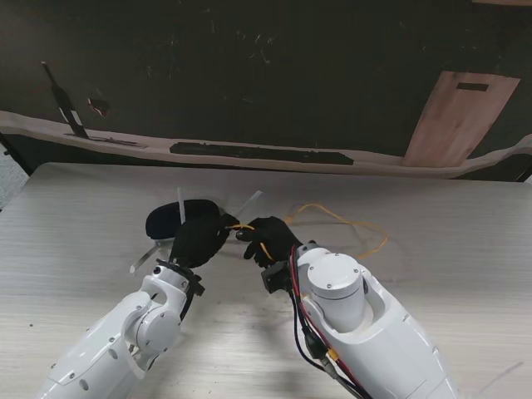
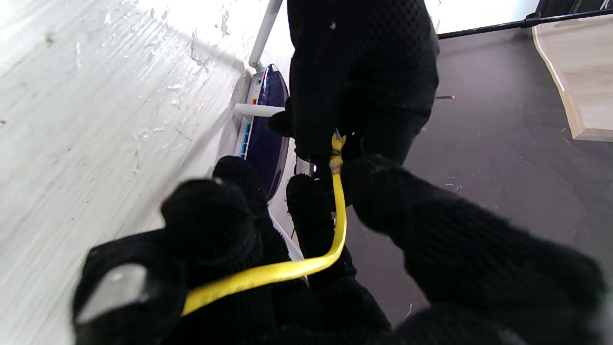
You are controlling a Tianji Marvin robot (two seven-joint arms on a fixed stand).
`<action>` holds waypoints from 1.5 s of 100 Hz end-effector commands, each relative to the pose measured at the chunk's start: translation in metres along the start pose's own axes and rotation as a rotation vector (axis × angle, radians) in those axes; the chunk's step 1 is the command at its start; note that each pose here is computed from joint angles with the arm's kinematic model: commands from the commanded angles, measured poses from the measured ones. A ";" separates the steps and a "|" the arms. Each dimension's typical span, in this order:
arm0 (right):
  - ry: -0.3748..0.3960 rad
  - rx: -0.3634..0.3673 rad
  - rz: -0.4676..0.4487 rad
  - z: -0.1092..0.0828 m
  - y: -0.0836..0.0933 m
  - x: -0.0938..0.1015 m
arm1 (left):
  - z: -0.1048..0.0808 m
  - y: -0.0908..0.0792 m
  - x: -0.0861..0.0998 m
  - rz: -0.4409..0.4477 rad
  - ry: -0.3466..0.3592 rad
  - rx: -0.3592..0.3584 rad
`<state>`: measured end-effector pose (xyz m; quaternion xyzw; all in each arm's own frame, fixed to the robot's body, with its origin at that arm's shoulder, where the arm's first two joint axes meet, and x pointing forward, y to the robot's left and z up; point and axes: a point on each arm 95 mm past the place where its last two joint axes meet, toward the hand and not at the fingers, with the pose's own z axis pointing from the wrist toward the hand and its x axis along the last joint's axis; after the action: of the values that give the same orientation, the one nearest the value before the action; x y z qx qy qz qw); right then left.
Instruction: Untangle the Ethernet cable and plug it into the router
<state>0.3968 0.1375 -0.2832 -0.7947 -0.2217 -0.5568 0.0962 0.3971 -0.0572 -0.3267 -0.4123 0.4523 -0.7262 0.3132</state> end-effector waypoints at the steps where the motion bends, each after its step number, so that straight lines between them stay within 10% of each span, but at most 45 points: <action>1: -0.004 0.023 -0.037 0.001 0.000 -0.004 | 0.000 0.001 0.003 -0.006 0.000 -0.015; 33: 0.129 -0.039 -0.410 0.009 0.010 -0.016 | -0.001 -0.002 0.003 0.024 -0.002 -0.058; 65: 0.240 -0.106 -0.514 0.008 0.030 -0.015 | -0.006 -0.007 -0.001 -0.031 0.004 -0.094; 131: 0.410 -0.224 -0.688 -0.007 0.060 -0.026 | -0.013 -0.011 0.002 -0.723 -0.045 -0.163; 150: 0.414 -0.207 -0.692 -0.002 0.054 -0.025 | -0.013 -0.010 0.004 -0.778 -0.073 -0.193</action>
<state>0.4133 0.0772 -0.2995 -0.5507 -0.3895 -0.7238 -0.1453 0.3858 -0.0468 -0.3199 -0.6087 0.3071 -0.7315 -0.0044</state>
